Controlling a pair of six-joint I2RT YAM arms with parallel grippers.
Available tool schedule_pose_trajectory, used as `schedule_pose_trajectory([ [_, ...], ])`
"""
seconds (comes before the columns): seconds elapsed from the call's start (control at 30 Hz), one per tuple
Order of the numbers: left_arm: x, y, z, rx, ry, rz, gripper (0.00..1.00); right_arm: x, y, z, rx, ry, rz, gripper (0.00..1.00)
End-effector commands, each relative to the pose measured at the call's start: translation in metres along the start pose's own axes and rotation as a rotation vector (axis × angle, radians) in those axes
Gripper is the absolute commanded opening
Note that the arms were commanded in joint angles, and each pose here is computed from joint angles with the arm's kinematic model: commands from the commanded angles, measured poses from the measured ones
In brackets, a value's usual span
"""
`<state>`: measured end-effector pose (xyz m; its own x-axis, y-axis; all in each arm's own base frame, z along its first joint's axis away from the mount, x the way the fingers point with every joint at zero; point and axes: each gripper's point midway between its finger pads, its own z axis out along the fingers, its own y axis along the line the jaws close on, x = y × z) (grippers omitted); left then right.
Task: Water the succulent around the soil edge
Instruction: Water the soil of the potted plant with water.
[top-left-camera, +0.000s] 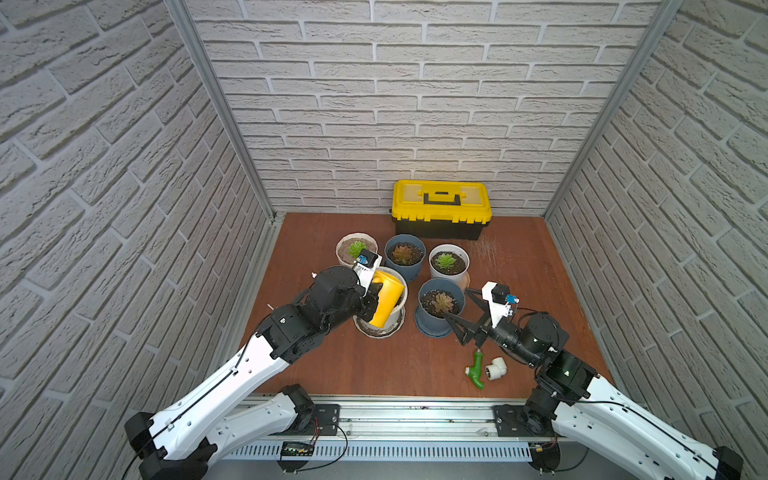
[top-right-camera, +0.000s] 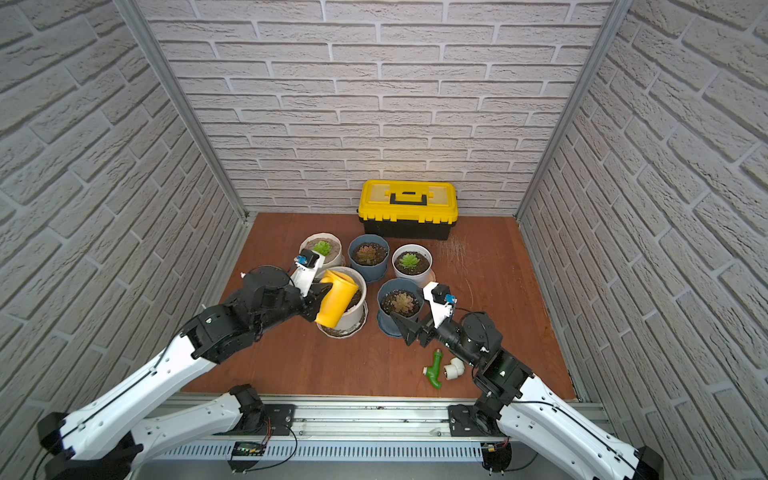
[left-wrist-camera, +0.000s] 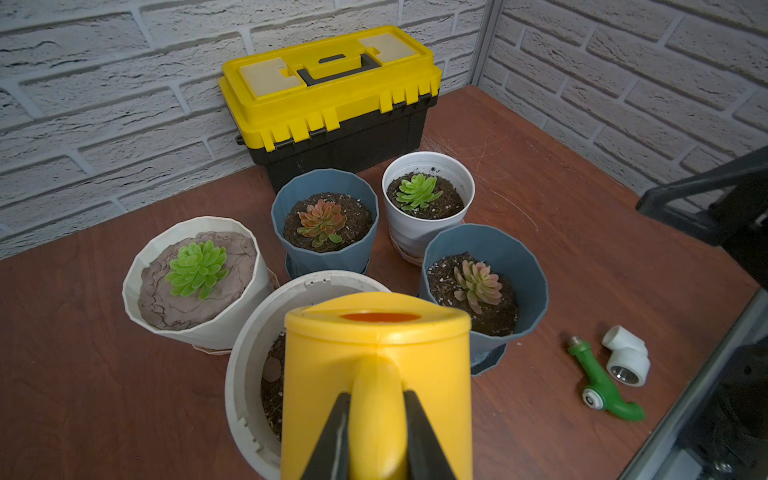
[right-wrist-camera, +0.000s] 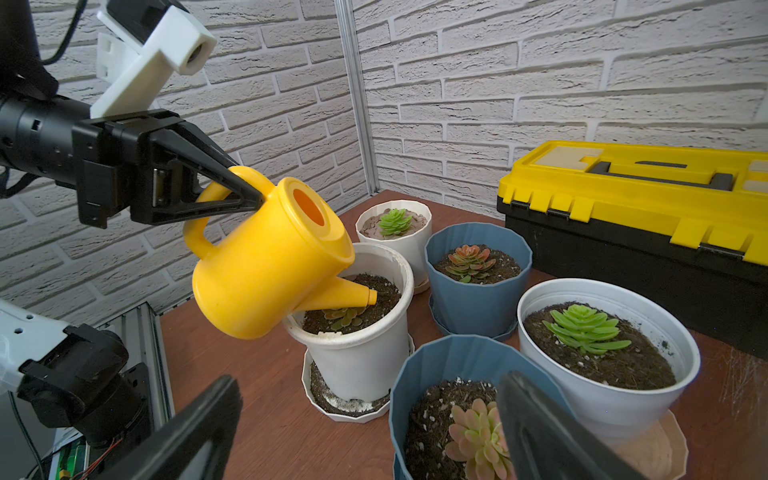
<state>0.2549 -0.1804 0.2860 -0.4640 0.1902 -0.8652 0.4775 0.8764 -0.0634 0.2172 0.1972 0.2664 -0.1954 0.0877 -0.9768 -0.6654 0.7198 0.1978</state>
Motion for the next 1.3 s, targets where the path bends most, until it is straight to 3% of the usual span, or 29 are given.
schedule_pose_trajectory([
  [0.0,-0.035,-0.003,-0.004,0.04,-0.113,-0.026,0.0,-0.009,0.0,-0.001,0.0,-0.04,0.007,1.0],
  [0.37,-0.047,0.016,0.004,-0.011,-0.155,-0.049,0.0,-0.006,0.0,0.001,0.0,-0.03,0.014,1.0],
  [1.27,-0.031,0.057,-0.005,-0.147,-0.075,-0.078,0.0,-0.005,0.0,0.001,-0.001,-0.024,0.019,1.0],
])
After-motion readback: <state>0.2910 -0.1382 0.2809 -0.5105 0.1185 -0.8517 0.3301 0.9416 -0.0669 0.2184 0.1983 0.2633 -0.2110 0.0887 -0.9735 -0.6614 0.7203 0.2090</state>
